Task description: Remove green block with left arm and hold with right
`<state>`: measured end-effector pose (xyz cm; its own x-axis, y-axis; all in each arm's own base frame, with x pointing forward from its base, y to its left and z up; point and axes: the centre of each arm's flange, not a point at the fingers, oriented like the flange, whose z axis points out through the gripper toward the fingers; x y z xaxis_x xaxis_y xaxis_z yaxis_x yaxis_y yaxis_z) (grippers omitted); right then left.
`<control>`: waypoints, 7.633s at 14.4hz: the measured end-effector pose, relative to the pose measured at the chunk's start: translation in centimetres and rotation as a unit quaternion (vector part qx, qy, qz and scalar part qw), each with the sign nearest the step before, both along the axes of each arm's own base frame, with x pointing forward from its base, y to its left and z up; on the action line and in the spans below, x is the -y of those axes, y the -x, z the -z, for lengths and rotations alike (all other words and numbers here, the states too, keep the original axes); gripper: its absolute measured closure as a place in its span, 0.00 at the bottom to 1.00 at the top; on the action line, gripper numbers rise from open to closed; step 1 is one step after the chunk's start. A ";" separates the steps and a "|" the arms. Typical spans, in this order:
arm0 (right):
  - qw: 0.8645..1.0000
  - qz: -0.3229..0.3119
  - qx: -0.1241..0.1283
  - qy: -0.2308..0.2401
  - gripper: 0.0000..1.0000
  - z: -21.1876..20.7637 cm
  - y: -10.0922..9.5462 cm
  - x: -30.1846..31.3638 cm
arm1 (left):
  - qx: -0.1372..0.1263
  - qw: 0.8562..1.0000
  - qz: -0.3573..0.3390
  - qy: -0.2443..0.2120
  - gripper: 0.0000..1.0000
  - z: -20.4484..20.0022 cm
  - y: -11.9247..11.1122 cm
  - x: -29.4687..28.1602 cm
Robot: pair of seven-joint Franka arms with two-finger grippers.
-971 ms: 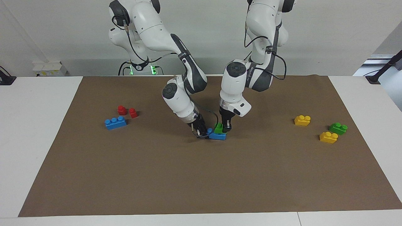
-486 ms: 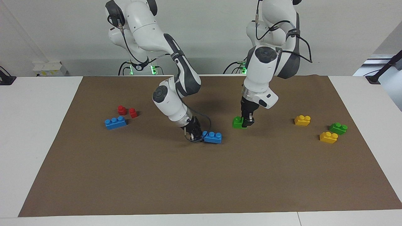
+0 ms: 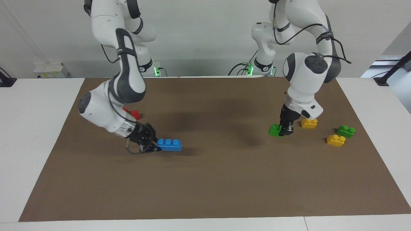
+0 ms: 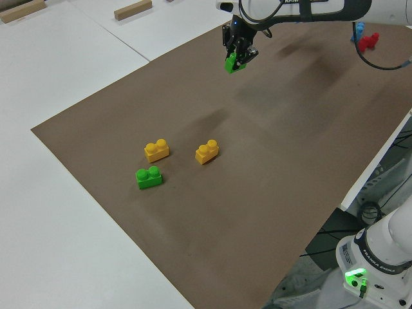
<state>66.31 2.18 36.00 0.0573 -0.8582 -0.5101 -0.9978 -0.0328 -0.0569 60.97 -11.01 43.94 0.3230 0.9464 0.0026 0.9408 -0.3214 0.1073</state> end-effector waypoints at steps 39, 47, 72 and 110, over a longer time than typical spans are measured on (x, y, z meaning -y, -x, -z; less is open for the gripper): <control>0.981 -0.169 0.021 0.093 0.00 -1.6 3.0 9.5 | 0.058 0.988 0.139 -0.044 0.00 7.9 -5.0 -14.1; 0.876 -0.446 0.099 0.155 0.00 -16.4 6.8 3.9 | 0.048 0.942 0.328 -0.050 0.00 -2.0 -2.0 -13.7; 0.741 -0.632 0.134 0.183 0.00 -23.2 11.0 1.8 | -0.054 0.805 0.590 -0.018 0.00 -19.2 5.2 -10.1; 0.721 -0.655 0.142 0.177 0.00 -23.2 11.0 2.6 | -0.007 0.801 0.596 -0.047 0.00 -19.3 3.9 -9.0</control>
<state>55.32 -0.38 59.15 0.9957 -0.0461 -0.0807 -0.0470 -0.9988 -0.0094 57.12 -1.96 63.21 0.9983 -0.0395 0.0439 -0.0405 -0.9990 0.0209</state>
